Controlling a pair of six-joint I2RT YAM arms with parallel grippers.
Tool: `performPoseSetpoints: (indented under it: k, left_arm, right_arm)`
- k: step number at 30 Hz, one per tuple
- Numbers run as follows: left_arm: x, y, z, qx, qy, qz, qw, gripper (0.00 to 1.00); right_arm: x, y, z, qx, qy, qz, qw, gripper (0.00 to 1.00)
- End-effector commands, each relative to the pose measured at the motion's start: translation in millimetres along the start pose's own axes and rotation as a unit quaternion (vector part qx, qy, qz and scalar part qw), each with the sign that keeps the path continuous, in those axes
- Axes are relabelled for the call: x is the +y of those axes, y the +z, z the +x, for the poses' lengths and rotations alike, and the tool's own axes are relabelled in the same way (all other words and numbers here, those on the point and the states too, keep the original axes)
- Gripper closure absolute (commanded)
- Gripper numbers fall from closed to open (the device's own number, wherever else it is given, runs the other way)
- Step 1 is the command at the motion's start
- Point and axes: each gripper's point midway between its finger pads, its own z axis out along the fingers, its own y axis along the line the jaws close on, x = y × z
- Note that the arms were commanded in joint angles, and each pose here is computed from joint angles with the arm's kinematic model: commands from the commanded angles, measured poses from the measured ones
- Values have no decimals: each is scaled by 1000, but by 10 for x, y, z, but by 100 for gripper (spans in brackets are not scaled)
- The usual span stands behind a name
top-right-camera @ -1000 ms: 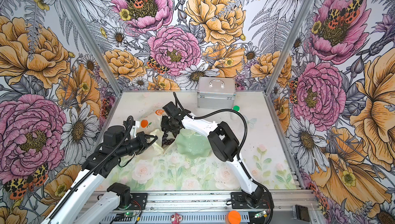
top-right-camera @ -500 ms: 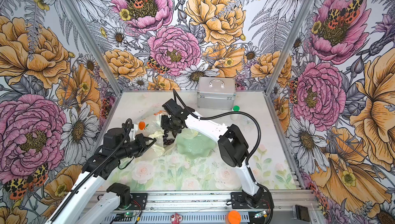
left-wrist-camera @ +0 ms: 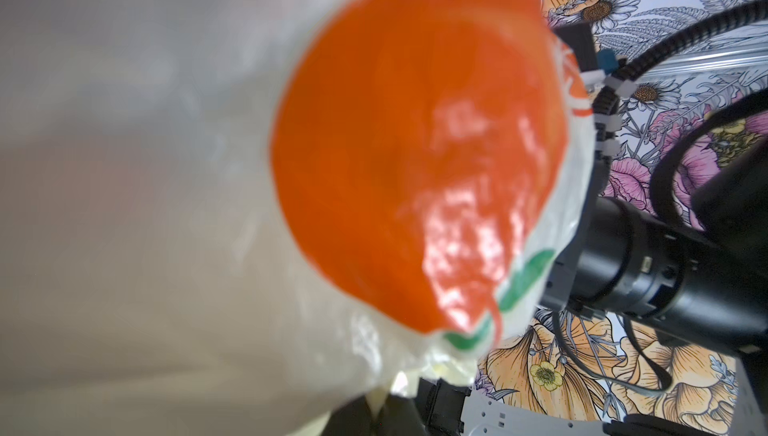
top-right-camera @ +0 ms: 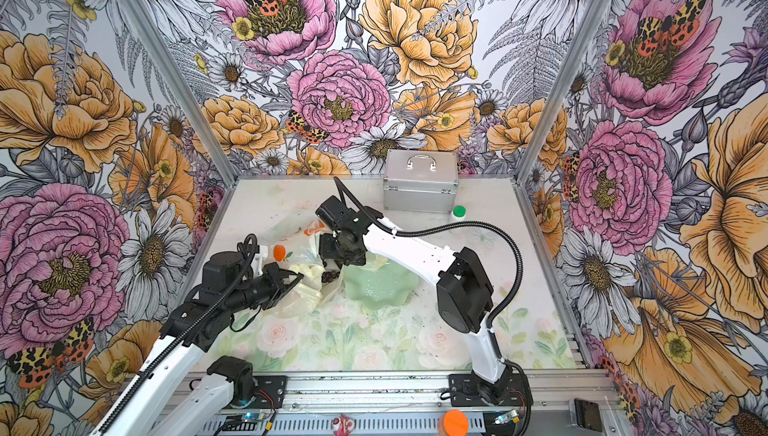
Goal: Place the fruits into the plastic bag
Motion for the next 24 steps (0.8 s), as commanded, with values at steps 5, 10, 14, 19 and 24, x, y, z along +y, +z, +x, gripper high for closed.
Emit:
performPoseSetpoints:
  k: [5, 10, 14, 19, 24]
  left_arm:
    - [-39, -49, -117, -32, 5, -2, 999, 100]
    - [-14, -47, -135, -35, 0, -5, 999, 100]
    - [4, -53, -151, -40, -5, -5, 999, 100]
    - [5, -51, -197, -47, -9, -5, 999, 100]
    - [16, -49, -229, -52, -13, -6, 999, 100]
  right_arm:
    - [-544, -482, 228, 43, -39, 178, 982, 0]
    - [-659, -825, 121, 11, -58, 242, 968, 1]
    - [-716, -1235, -80, -65, -62, 288, 953, 1]
    - [-895, -1774, -279, -189, -42, 323, 926, 1]
    - [-997, -1593, -294, -225, -6, 196, 954, 2]
